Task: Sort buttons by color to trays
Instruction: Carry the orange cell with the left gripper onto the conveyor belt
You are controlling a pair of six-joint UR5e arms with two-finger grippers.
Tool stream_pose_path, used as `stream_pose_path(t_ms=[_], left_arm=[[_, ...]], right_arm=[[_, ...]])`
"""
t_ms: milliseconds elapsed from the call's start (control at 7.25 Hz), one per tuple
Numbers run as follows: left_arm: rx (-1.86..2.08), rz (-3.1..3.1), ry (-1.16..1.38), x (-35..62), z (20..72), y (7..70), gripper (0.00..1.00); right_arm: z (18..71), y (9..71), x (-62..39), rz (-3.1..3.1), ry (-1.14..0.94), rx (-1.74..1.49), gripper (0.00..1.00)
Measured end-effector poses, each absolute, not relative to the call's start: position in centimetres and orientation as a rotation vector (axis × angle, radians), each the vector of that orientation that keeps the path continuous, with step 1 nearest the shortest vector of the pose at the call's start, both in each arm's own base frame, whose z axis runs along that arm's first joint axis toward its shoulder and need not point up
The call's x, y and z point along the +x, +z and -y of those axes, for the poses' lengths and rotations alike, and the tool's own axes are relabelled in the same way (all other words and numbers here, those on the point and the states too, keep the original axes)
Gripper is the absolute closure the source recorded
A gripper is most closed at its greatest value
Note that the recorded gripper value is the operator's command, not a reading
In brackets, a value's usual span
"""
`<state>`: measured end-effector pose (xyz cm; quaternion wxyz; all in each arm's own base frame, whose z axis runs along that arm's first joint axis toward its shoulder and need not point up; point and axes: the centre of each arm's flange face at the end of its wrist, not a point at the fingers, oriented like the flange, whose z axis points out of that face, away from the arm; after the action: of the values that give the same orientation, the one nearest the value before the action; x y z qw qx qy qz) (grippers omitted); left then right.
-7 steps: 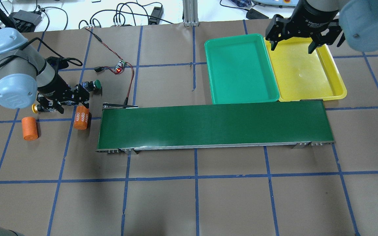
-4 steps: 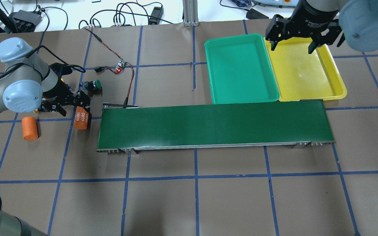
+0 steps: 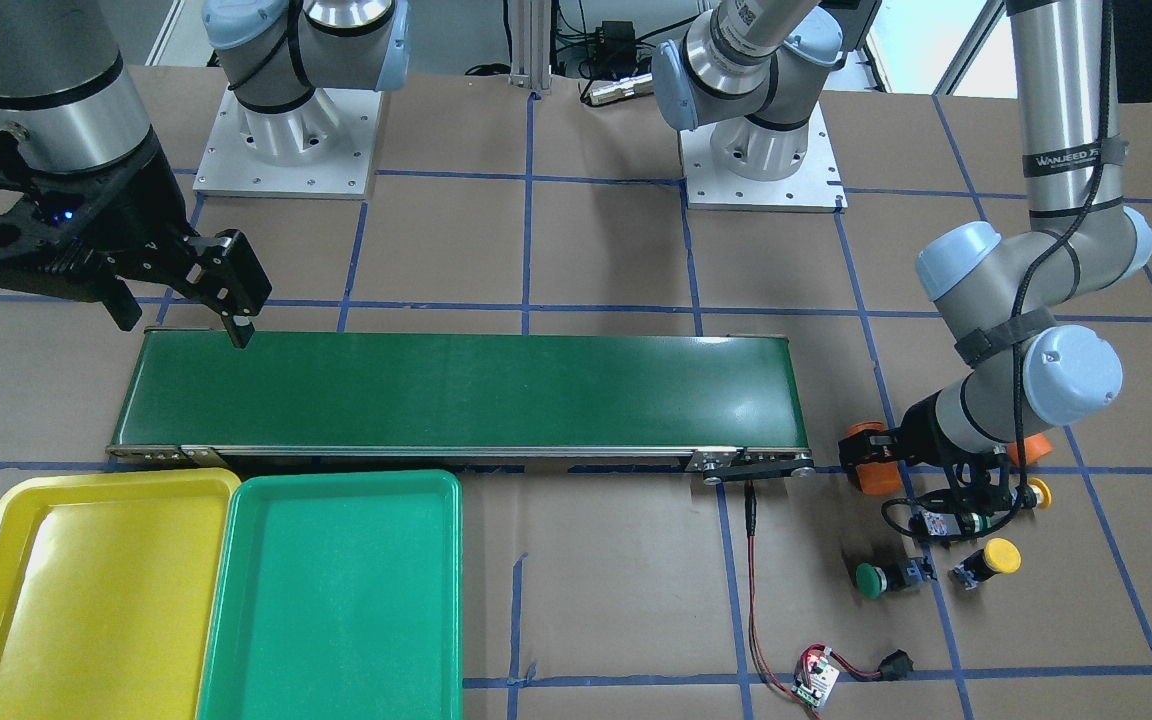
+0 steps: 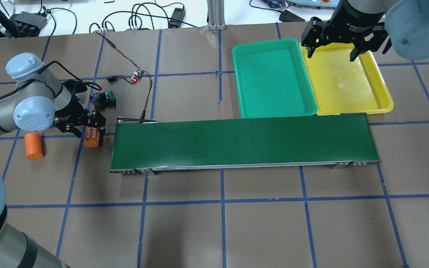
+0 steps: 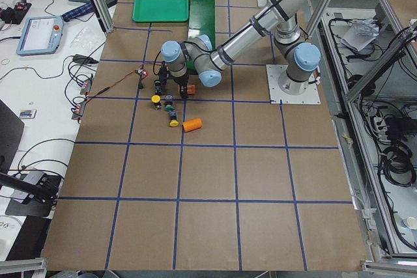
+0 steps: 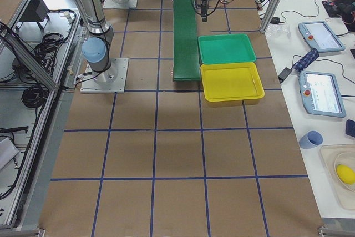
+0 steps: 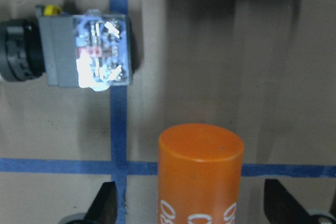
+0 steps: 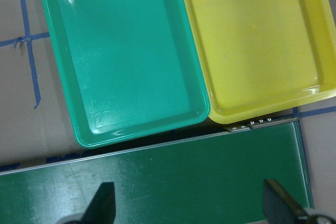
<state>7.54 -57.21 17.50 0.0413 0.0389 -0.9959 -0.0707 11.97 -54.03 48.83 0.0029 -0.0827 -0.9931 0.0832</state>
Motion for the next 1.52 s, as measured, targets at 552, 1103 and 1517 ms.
stream_pose_path(t_ms=[552,1103,1517], left_arm=[[-0.135,3.018,-0.273,6.3,56.4,20.6,1.0],[-0.994,2.892,-0.229,-2.1,53.3,27.5,1.0],[-1.54,2.687,-0.203,-9.5,51.3,28.4,1.0]], right_arm=[[54.0,48.8,12.0,3.114,0.261,-0.259,0.0],[54.0,48.8,12.0,3.115,0.261,-0.259,0.0],[54.0,48.8,12.0,3.114,0.261,-0.259,0.0]])
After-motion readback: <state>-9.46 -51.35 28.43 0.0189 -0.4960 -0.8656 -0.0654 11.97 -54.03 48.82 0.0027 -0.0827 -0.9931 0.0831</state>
